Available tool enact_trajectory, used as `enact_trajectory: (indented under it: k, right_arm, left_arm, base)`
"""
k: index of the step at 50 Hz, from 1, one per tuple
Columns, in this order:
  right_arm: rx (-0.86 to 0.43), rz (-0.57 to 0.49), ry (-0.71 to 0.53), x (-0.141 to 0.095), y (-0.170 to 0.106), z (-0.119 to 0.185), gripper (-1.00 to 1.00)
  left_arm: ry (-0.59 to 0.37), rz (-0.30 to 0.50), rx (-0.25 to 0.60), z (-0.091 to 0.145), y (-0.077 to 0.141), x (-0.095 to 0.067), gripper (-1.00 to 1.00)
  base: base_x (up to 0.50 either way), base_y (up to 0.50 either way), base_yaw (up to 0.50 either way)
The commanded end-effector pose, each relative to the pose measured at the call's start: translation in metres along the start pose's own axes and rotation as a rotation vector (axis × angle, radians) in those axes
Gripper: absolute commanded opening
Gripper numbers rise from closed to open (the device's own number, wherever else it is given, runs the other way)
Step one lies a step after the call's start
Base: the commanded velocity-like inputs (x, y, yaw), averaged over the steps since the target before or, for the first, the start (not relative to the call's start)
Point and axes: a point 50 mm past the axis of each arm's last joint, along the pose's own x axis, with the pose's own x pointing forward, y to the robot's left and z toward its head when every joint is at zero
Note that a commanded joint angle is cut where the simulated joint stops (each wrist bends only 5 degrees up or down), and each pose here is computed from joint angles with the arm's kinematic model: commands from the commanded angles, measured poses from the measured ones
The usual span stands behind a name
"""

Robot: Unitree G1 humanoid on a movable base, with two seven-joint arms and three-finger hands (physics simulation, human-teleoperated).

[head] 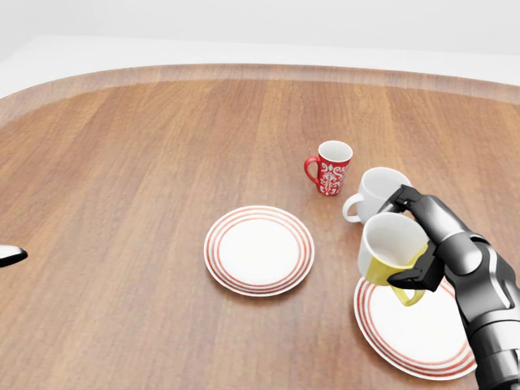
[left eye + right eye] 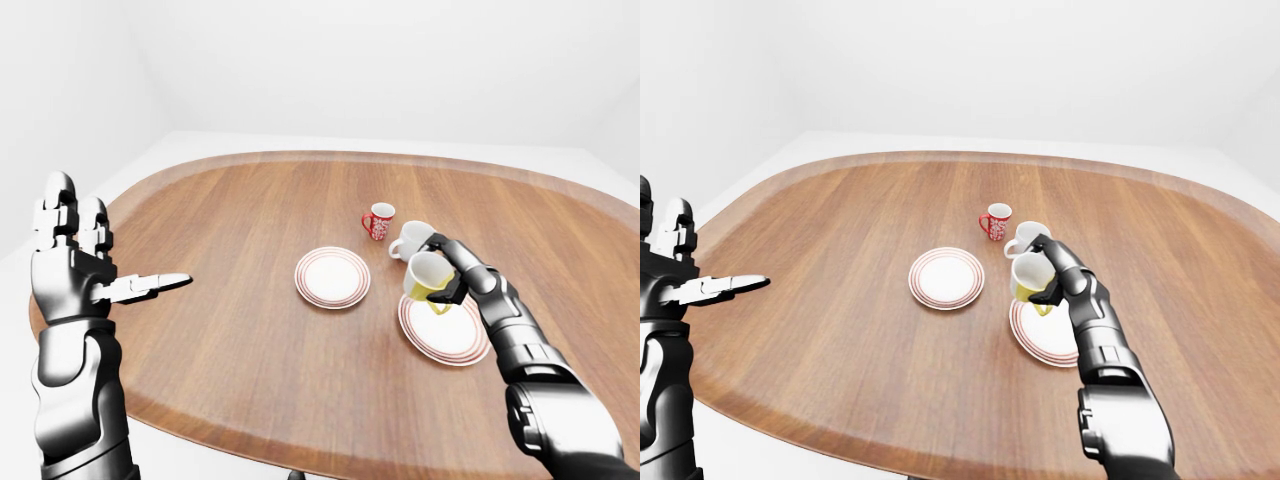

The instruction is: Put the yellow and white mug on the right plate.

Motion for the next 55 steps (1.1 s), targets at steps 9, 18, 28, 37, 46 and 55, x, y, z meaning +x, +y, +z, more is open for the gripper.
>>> enact_trajectory:
  k: [9,18,28,37,46,55]
  right_arm:
    - [0.044,-0.058,0.065,-0.003,-0.017,-0.025,-1.0]
    - [0.086,-0.059,0.103,-0.002,-0.015,-0.032,-1.0]
    - [0.114,-0.07,0.146,-0.003,-0.011,-0.04,-1.0]
    - [0.136,-0.081,0.182,-0.005,-0.009,-0.048,-1.0]
    - [0.147,-0.09,0.206,-0.007,-0.006,-0.055,-1.0]
    - [0.145,-0.087,0.214,-0.007,-0.003,-0.056,-1.0]
  left_arm:
    - [-0.005,-0.002,0.004,0.001,0.0,0.0,1.0]
    - [0.003,-0.003,0.005,-0.001,0.0,0.0,1.0]
    - [0.005,-0.003,0.003,-0.001,0.0,0.0,1.0]
    - [0.009,-0.005,0.004,-0.002,-0.001,0.0,1.0]
    - [0.009,-0.005,0.005,-0.002,-0.001,0.0,1.0]
    - [0.0,-0.006,0.006,0.0,-0.001,0.0,1.0]
  base:
    - [0.0,0.0,0.0]
    - [0.0,0.0,0.0]
    - [0.0,0.0,0.0]
    - [0.0,0.0,0.0]
    - [0.0,0.0,0.0]
    - [0.0,0.0,0.0]
